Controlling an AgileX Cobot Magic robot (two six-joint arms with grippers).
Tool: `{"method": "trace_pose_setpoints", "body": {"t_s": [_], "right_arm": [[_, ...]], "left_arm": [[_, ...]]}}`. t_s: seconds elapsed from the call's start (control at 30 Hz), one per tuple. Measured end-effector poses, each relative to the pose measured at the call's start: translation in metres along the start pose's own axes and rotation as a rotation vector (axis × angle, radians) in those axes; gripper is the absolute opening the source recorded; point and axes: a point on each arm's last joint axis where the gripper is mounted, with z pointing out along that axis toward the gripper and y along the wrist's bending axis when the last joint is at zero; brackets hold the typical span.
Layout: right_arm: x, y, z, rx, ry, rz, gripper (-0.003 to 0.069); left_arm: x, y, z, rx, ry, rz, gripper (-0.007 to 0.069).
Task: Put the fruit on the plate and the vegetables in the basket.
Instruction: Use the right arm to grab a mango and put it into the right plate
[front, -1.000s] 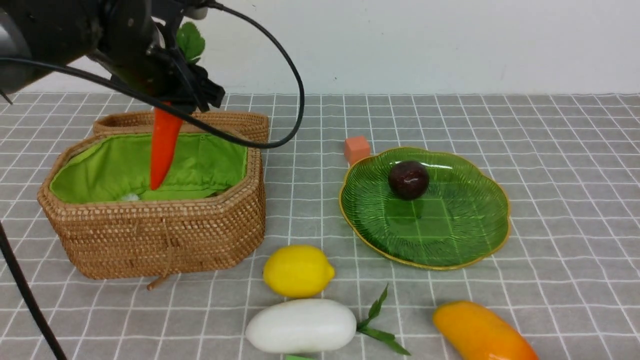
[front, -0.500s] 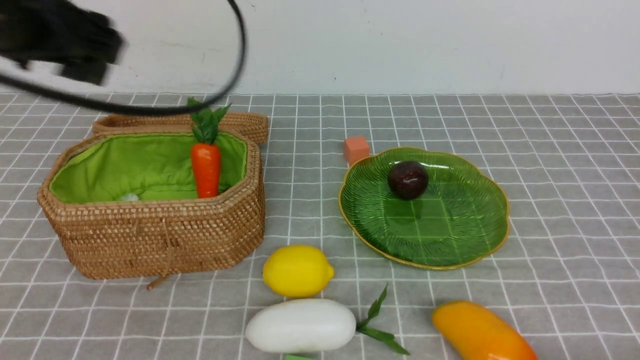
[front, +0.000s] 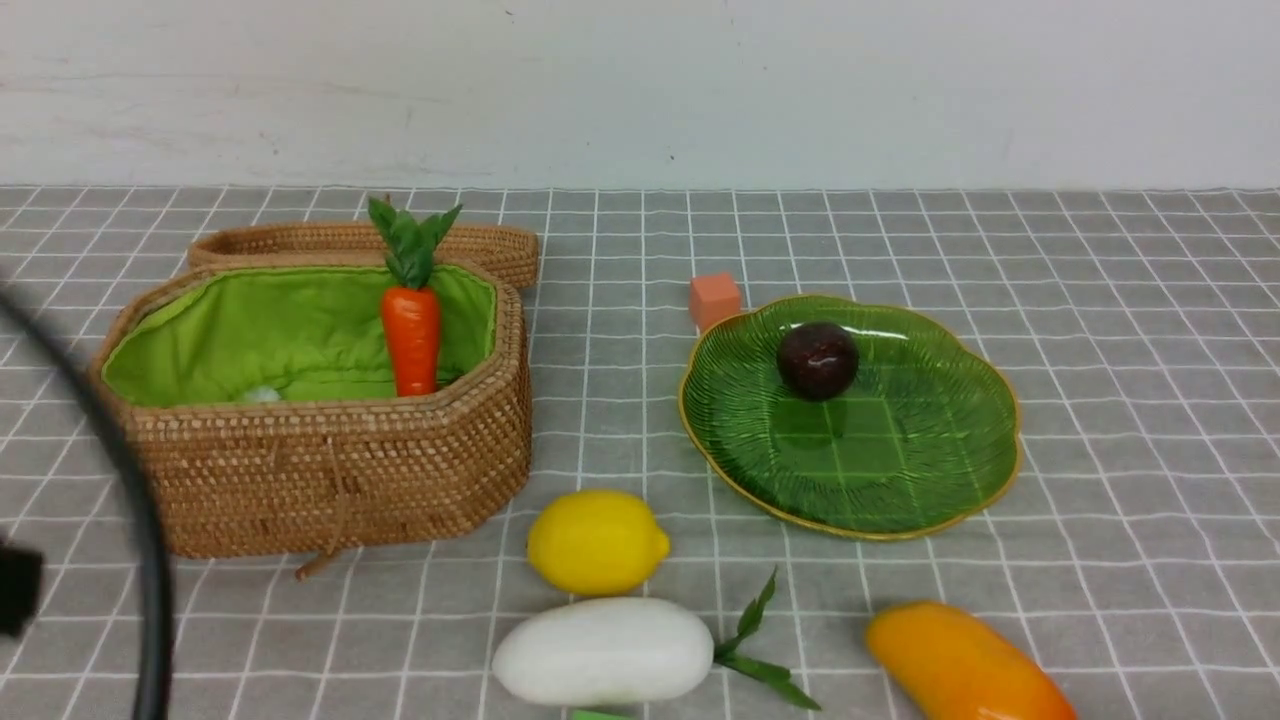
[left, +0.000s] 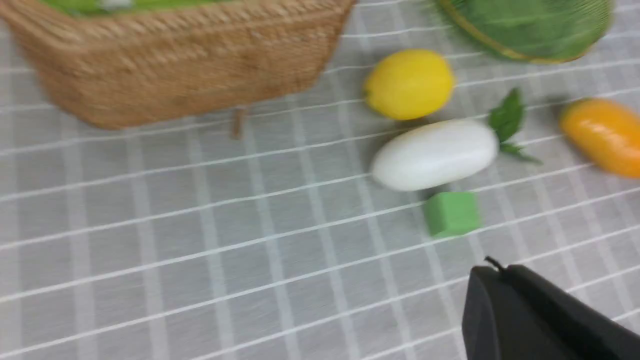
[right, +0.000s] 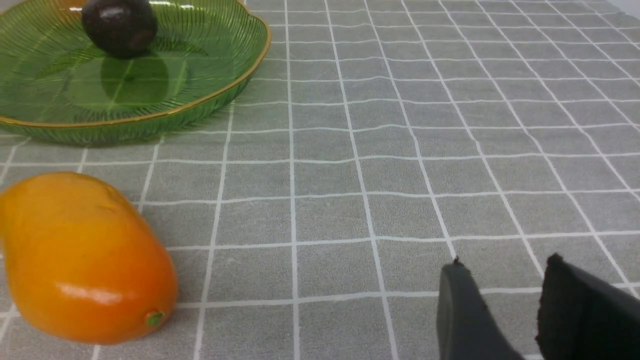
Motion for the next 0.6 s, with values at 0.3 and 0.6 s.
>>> {"method": "trace_pose_setpoints", "body": {"t_s": [0.3,0.6], "right_arm": [[0.0,0.0,0.0,0.0,0.0,0.0,0.0241],[0.0,0.0,0.0,0.0,0.0,0.0,0.0241]], "left_arm": [[0.049,0.01,0.017,0.091,-0.154,-0.076,-0.0013],[0.049,0.014,0.022,0.065,-0.186,-0.057,-0.0013]]}}
